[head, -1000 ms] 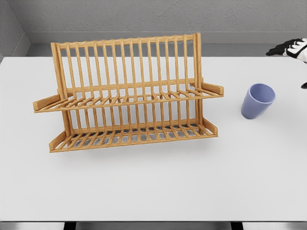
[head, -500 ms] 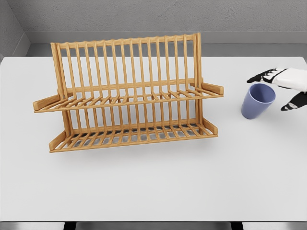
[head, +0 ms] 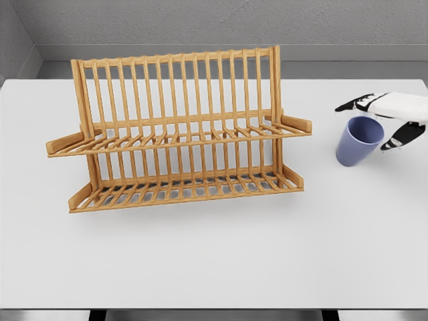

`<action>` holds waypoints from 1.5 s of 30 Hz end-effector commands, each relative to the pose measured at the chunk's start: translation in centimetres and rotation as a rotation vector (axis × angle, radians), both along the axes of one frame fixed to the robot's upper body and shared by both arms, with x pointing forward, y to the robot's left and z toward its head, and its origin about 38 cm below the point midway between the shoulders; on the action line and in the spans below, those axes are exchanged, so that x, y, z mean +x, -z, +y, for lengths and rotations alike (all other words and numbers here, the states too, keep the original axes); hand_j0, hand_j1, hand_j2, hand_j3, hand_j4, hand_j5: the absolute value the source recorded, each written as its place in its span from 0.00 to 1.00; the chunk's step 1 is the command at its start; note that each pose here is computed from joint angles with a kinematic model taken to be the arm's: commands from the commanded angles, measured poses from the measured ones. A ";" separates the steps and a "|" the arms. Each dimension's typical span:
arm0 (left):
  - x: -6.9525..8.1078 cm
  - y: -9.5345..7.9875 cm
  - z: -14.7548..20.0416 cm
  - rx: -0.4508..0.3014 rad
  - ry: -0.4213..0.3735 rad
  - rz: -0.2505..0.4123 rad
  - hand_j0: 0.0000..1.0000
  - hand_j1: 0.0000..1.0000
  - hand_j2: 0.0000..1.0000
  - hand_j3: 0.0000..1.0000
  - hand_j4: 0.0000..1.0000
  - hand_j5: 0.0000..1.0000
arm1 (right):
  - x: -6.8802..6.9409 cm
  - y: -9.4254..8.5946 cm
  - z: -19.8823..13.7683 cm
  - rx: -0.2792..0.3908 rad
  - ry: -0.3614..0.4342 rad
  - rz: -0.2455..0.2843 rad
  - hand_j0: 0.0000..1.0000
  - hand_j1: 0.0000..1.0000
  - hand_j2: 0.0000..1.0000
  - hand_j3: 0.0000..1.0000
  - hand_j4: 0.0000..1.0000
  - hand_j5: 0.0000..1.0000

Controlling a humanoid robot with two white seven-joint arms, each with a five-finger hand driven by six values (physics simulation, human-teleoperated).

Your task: Right arm put cup on second shelf

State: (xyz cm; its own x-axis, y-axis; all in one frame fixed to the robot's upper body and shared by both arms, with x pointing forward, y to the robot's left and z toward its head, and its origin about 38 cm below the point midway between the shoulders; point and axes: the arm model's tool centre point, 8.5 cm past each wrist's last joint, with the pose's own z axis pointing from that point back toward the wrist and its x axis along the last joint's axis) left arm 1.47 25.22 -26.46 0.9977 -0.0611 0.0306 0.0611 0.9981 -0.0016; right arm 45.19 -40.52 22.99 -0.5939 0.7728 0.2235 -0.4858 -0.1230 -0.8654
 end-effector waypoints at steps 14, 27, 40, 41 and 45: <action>0.0 0.0 0.0 0.000 0.000 0.001 1.00 1.00 1.00 1.00 1.00 1.00 | 0.1 1.3 0.2 0.000 0.005 0.034 0.71 0.71 0.71 0.71 0.71 0.71; 0.1 0.0 0.0 0.000 0.000 -0.001 1.00 1.00 1.00 1.00 1.00 1.00 | 0.3 0.1 0.5 0.007 -0.007 0.006 0.65 0.65 0.65 0.65 0.65 0.65; 0.1 0.0 0.0 0.000 0.000 -0.001 1.00 1.00 1.00 1.00 1.00 1.00 | 0.8 -4.4 0.4 0.052 -0.003 -0.118 0.65 0.65 0.65 0.65 0.65 0.65; 0.1 0.0 0.0 0.000 0.000 -0.002 1.00 1.00 1.00 1.00 1.00 1.00 | 0.7 -4.7 0.6 0.054 -0.011 -0.126 0.65 0.65 0.65 0.65 0.65 0.65; 0.0 0.0 0.0 0.000 0.000 0.001 1.00 1.00 1.00 1.00 1.00 1.00 | 0.6 -6.3 0.9 0.063 -0.024 -0.168 0.65 0.65 0.65 0.65 0.65 0.65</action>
State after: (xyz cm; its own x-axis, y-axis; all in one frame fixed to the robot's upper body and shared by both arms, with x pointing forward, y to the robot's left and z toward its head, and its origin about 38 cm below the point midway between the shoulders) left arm 1.58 25.22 -26.45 0.9976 -0.0612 0.0322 0.0613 0.9981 -0.0015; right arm 45.90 -39.70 28.38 -0.6390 0.7498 0.1719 -0.3528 -0.0871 -0.9316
